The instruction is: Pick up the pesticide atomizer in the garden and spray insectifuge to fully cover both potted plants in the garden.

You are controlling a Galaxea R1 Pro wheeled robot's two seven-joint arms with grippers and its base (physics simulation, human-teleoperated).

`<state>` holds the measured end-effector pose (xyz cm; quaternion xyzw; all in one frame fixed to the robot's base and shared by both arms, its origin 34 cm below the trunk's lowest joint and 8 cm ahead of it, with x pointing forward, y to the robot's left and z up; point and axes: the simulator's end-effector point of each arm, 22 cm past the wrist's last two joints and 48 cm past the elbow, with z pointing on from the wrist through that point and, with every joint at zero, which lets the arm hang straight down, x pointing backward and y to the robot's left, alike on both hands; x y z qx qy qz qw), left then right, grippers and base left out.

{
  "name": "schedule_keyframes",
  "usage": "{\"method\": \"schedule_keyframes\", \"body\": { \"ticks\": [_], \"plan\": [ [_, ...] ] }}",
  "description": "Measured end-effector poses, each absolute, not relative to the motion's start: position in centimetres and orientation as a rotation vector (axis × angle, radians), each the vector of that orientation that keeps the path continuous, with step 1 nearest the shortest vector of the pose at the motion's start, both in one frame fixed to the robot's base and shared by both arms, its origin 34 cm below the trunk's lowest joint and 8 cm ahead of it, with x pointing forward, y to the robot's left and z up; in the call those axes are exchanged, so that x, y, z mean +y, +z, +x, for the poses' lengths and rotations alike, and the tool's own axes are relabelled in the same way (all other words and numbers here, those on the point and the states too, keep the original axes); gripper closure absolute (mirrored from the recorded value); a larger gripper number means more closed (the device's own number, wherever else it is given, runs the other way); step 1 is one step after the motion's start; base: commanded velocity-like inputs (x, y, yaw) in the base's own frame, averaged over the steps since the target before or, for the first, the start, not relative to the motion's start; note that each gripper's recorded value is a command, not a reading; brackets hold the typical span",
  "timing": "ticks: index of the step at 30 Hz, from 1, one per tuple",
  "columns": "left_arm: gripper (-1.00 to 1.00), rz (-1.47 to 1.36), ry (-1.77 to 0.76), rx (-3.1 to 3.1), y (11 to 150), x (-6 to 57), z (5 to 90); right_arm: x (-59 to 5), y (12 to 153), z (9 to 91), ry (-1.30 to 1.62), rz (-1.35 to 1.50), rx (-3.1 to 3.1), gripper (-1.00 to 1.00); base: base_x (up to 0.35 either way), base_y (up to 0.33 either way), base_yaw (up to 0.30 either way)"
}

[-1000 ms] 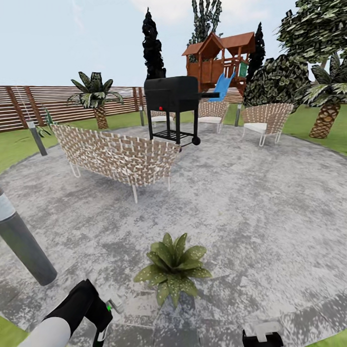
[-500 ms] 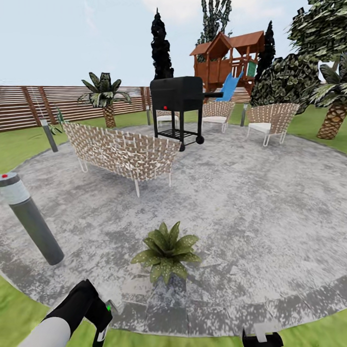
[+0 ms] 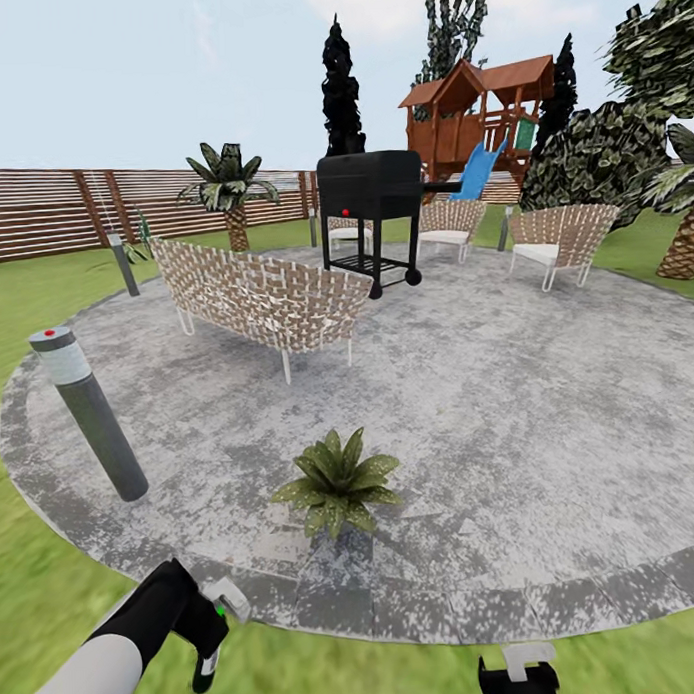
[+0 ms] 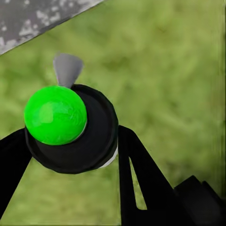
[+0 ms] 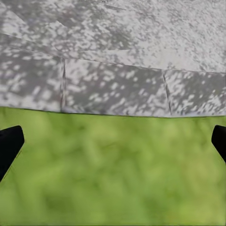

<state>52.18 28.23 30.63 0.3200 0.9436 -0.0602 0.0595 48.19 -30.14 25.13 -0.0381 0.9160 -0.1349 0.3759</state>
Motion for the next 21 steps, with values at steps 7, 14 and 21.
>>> {"method": "schedule_keyframes", "body": {
  "ticks": [7,14,21],
  "plan": [
    [1.00,1.106,-0.326,2.645,31.5,24.8,53.8,-23.4,30.8,56.6,-0.102,-0.408,2.116,-1.00,0.000,0.000,0.000],
    [1.00,1.349,-0.593,2.405,34.0,20.4,52.8,-14.5,32.4,55.7,0.232,-0.947,1.981,-1.00,0.000,0.000,0.000],
    [1.00,1.479,-0.676,2.275,34.0,17.3,51.4,-10.7,34.5,54.1,0.470,-1.190,1.890,-1.00,0.000,0.000,0.000]
  ]
}}
